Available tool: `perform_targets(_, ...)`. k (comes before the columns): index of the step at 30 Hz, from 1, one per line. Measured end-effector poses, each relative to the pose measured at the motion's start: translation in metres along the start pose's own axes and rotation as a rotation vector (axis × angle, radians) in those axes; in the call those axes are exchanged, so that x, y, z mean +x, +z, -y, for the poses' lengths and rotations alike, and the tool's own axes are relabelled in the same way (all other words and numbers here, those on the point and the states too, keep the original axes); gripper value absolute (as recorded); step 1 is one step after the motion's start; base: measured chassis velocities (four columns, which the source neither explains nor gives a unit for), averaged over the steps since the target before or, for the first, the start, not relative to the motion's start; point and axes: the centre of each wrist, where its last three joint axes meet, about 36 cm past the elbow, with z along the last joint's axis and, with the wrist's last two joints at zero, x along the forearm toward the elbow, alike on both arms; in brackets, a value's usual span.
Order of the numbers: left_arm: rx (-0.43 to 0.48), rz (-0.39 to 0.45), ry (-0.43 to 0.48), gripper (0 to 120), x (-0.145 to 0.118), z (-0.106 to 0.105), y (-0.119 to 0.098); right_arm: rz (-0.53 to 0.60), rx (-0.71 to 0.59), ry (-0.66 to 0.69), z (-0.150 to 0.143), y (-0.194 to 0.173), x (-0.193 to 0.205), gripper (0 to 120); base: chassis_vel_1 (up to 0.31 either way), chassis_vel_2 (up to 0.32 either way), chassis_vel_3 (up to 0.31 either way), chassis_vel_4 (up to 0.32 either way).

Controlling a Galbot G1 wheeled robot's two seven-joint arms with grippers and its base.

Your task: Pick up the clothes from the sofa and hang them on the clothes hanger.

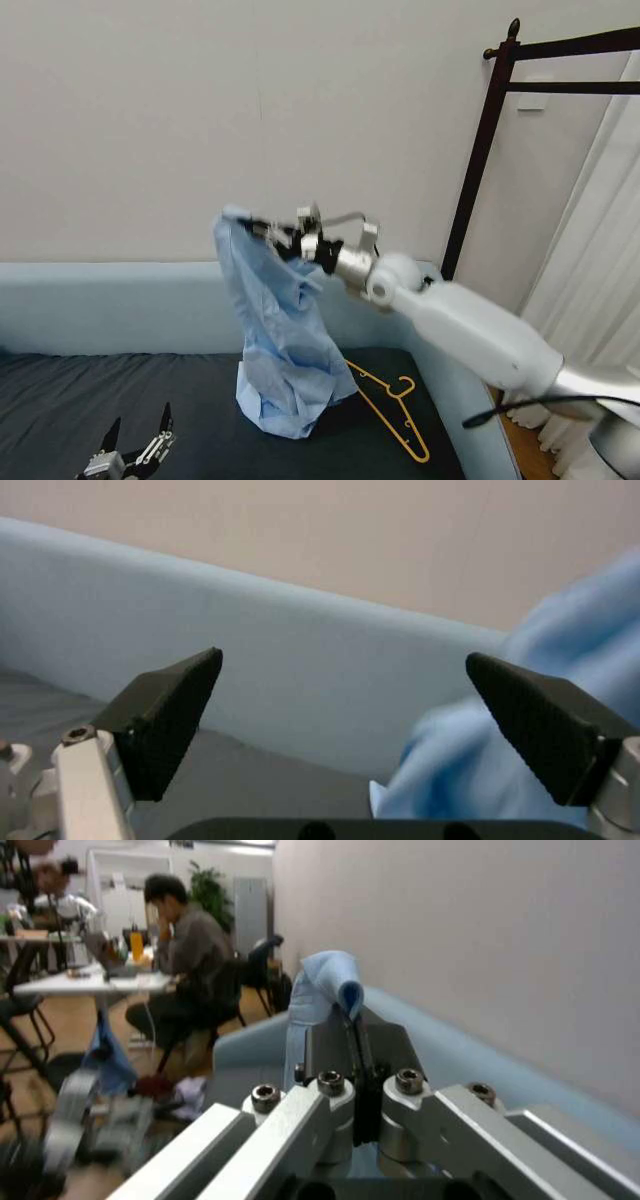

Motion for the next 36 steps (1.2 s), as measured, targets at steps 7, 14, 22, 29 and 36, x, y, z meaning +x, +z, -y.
perform_targets(7,-0.023,-0.007,0.05,96,-0.028,-0.004,-0.002,-0.129,-0.09,0.082,-0.039,0.116,0.107,0,0.0,0.0,0.0,0.0)
perform_targets(14,-0.165,-0.015,0.244,96,-0.058,-0.033,0.003,-0.117,-0.054,0.292,-0.04,0.13,0.124,0,0.0,0.0,0.0,0.0)
perform_targets(22,-0.372,0.01,0.387,96,-0.113,-0.071,-0.009,-0.25,-0.06,0.809,-0.064,0.098,0.118,0,0.0,0.0,0.0,0.0)
perform_targets(29,-0.369,-0.041,0.412,96,-0.107,-0.064,0.012,-0.346,-0.152,0.963,-0.113,0.111,0.128,0,0.0,0.0,0.0,0.0)
perform_targets(36,-0.391,-0.12,0.581,97,-0.129,-0.083,0.015,-0.262,-0.039,0.734,-0.144,0.116,0.124,0,0.0,0.0,0.0,0.0)
